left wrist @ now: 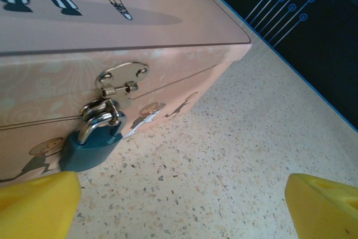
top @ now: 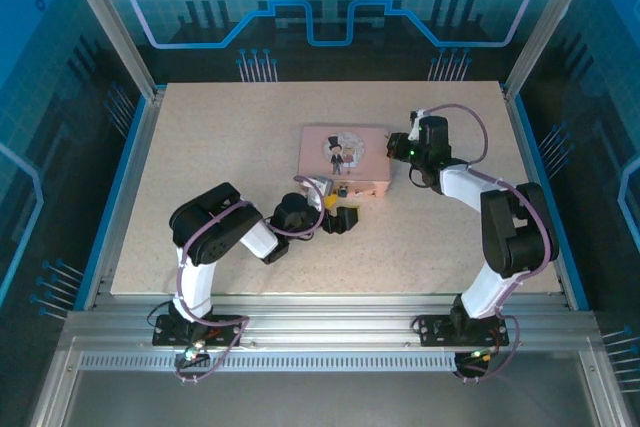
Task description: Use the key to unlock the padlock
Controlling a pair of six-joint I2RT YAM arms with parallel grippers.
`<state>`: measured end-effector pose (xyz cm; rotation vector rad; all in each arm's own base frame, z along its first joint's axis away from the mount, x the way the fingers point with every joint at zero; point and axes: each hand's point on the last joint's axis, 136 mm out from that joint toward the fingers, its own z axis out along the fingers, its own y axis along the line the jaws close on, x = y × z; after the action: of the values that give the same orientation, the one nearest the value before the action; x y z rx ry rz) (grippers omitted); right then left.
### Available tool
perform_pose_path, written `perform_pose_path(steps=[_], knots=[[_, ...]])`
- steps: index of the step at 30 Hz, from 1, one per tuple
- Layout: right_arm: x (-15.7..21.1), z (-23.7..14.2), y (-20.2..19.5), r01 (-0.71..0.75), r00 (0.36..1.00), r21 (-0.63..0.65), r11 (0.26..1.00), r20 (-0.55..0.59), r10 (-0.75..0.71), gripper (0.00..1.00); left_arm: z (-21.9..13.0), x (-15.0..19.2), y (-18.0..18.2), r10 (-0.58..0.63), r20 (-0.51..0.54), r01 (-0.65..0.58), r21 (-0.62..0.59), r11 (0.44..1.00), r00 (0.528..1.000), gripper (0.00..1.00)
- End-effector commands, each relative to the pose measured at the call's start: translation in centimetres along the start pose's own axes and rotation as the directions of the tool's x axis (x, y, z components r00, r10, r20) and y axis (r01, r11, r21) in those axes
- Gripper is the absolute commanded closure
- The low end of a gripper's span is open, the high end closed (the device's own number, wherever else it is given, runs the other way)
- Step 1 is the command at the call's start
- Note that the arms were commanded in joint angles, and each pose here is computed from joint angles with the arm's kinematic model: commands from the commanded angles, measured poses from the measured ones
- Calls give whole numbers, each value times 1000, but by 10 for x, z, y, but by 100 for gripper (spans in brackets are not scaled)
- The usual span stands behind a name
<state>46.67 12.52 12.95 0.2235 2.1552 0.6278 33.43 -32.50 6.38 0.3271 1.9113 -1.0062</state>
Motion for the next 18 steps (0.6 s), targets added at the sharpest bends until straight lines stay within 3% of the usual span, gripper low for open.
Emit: perform_pose_path(steps=[1, 8, 18], knots=[[-25, -8, 13, 42, 997, -8, 999, 62, -41, 100, -2, -5, 7, 8, 26, -7, -40, 999, 1000, 4], [-47, -2, 18, 89, 995, 32, 996, 44, -90, 100, 10, -9, 7, -30, -7, 30, -18, 999, 1000, 3], [-61, 44, 21, 140, 990, 63, 988, -26, -139, 100, 13, -16, 4, -101, -30, 101, 20, 995, 994, 3]])
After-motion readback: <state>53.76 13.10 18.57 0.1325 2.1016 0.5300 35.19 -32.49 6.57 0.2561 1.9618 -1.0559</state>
